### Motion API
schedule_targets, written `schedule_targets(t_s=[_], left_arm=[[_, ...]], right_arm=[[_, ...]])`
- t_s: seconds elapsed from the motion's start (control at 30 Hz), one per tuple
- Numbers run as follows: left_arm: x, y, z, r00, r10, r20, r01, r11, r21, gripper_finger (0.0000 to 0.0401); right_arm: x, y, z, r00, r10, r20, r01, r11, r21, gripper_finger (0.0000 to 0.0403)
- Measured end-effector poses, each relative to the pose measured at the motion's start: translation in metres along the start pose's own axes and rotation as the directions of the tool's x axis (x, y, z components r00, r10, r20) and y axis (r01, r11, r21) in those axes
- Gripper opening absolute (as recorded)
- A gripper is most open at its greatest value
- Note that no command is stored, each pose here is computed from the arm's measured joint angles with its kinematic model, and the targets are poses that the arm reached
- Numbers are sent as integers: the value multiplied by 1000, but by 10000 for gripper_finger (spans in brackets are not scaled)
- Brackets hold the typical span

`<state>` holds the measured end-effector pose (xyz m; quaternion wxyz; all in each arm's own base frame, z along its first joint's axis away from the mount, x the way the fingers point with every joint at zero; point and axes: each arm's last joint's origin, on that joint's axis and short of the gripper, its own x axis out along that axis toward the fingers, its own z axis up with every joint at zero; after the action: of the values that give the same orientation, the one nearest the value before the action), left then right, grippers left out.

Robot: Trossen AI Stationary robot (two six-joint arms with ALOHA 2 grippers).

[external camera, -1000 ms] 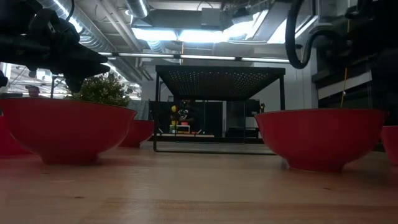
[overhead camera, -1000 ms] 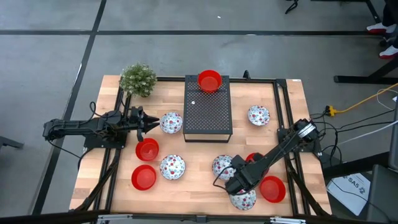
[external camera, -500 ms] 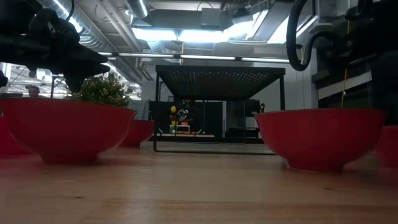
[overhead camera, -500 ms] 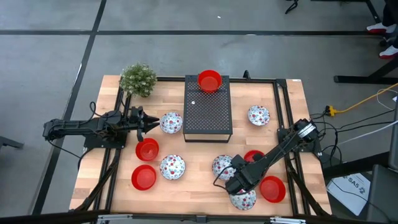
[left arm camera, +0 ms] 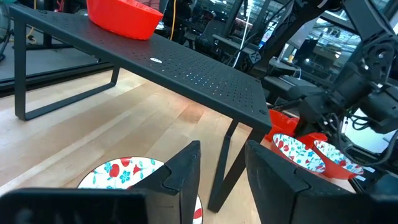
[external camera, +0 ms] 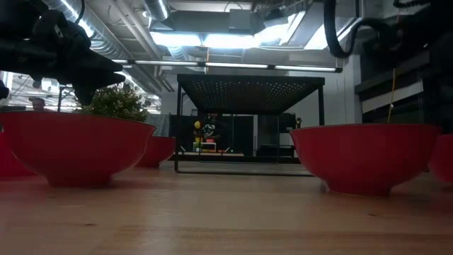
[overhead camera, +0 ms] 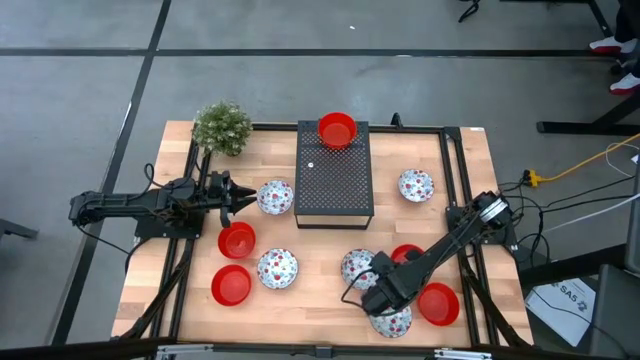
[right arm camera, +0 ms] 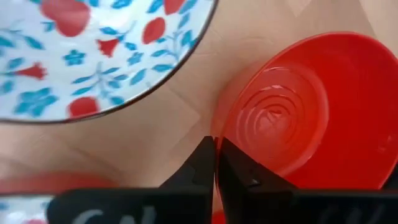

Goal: Pick & Place Mini bowls
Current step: Stack the red bowl on top of the other red bowl on the shelf

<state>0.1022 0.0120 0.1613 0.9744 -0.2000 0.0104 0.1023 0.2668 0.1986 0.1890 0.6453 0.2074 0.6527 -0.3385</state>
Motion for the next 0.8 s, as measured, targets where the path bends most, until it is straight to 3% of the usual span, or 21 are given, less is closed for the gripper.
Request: schedule_targets(t_s=[0.43,0.8], left_arm=[[0,0,0,1000,0,1,0,1000,0,123],[0,0,0,1000,0,0,0,1000,0,119]], right_arm=[[-48,-1,5,999,-18,49,20,999,-47,7],[-108,-5,13,984,58,170,-44,995,-87,7]])
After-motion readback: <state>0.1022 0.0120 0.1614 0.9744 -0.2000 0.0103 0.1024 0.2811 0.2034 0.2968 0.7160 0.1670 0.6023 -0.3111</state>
